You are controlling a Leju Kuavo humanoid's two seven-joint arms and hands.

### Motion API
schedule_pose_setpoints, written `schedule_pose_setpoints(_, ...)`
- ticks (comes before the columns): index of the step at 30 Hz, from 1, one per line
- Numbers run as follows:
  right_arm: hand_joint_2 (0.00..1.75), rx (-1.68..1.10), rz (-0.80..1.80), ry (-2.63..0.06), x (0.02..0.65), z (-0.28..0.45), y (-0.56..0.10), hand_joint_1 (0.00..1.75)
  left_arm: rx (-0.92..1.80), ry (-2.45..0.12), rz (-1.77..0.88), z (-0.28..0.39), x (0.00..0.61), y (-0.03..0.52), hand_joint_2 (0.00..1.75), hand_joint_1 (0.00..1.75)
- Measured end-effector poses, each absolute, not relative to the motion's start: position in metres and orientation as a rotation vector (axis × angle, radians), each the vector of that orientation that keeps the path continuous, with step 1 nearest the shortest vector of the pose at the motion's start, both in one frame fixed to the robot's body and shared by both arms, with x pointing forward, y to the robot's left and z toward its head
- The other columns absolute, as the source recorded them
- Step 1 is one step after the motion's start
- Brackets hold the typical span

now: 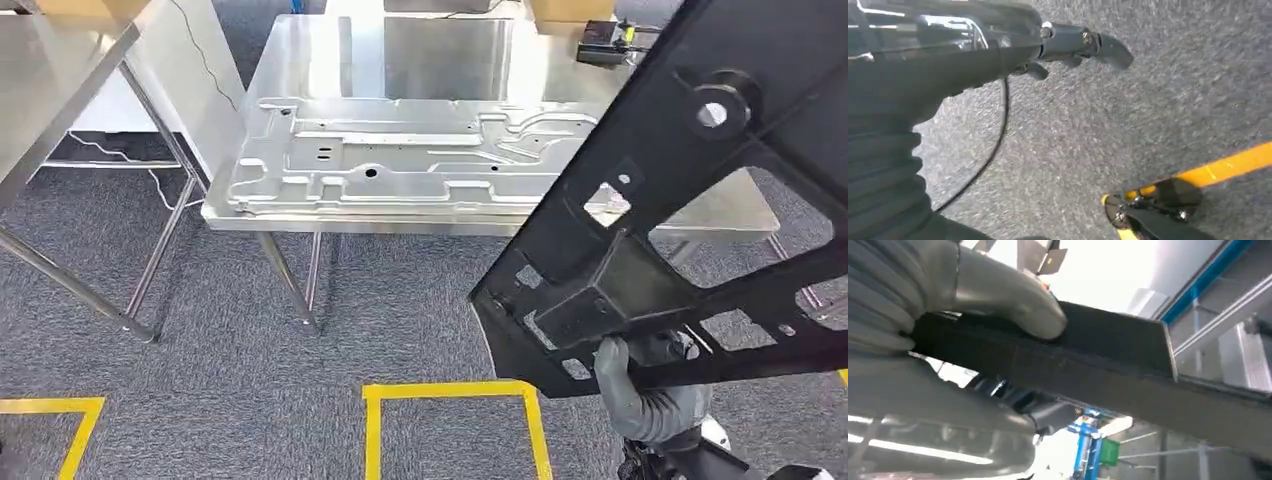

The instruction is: Take the parts from the cabinet and place them on the table.

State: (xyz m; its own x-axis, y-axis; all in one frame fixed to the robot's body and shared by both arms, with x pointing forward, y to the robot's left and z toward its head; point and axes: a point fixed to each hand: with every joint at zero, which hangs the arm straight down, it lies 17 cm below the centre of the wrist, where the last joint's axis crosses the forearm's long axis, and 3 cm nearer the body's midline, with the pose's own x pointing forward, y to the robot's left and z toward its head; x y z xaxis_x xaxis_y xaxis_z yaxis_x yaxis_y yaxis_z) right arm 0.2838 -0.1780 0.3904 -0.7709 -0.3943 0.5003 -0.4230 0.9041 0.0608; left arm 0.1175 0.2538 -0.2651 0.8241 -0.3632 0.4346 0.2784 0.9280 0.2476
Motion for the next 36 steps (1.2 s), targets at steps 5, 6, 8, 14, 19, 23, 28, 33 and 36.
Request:
schedule_pose_setpoints(5,1.75,0.587,0.079,-2.547,0.2835,0.3899,-0.1783,1.75,0.177,-0.499,-0.343,-0.2648,0.1192,0.2538,1.75,0.0)
schedule_pose_setpoints(6,1.75,0.586,0.079,-2.547,0.2835,0.39,-0.1784,1.75,0.177,-0.499,-0.343,-0.2648,0.1192,0.2538,1.75,0.0)
schedule_pose_setpoints(8,1.75,0.586,0.08,-2.548,0.2835,0.3902,-0.1785,1.75,0.177,-0.499,-0.343,-0.2647,0.1195,0.2538,1.75,0.0)
schedule_pose_setpoints(14,1.75,0.585,0.081,-2.543,0.283,0.3893,-0.1785,1.75,0.176,-0.497,-0.343,-0.265,0.1182,0.2536,1.75,0.0)
schedule_pose_setpoints(19,1.75,0.581,0.082,-2.545,0.2825,0.3899,-0.1785,1.75,0.177,-0.498,-0.344,-0.2649,0.1189,0.2536,1.75,0.0)
schedule_pose_setpoints(23,1.75,0.58,0.081,-2.542,0.2828,0.3893,-0.1784,1.75,0.177,-0.496,-0.343,-0.2651,0.1178,0.2538,1.75,0.0)
schedule_pose_setpoints(28,1.75,0.576,0.083,-2.539,0.2832,0.3886,-0.1782,1.75,0.176,-0.492,-0.34,-0.2656,0.1155,0.2539,1.75,0.0)
schedule_pose_setpoints(33,1.75,0.574,0.086,-2.543,0.2833,0.3895,-0.1787,1.75,0.179,-0.497,-0.34,-0.2649,0.119,0.2547,1.75,0.0)
schedule_pose_setpoints(36,1.75,0.573,0.087,-2.54,0.2832,0.3888,-0.1785,1.75,0.179,-0.491,-0.339,-0.2655,0.117,0.2547,1.75,0.0)
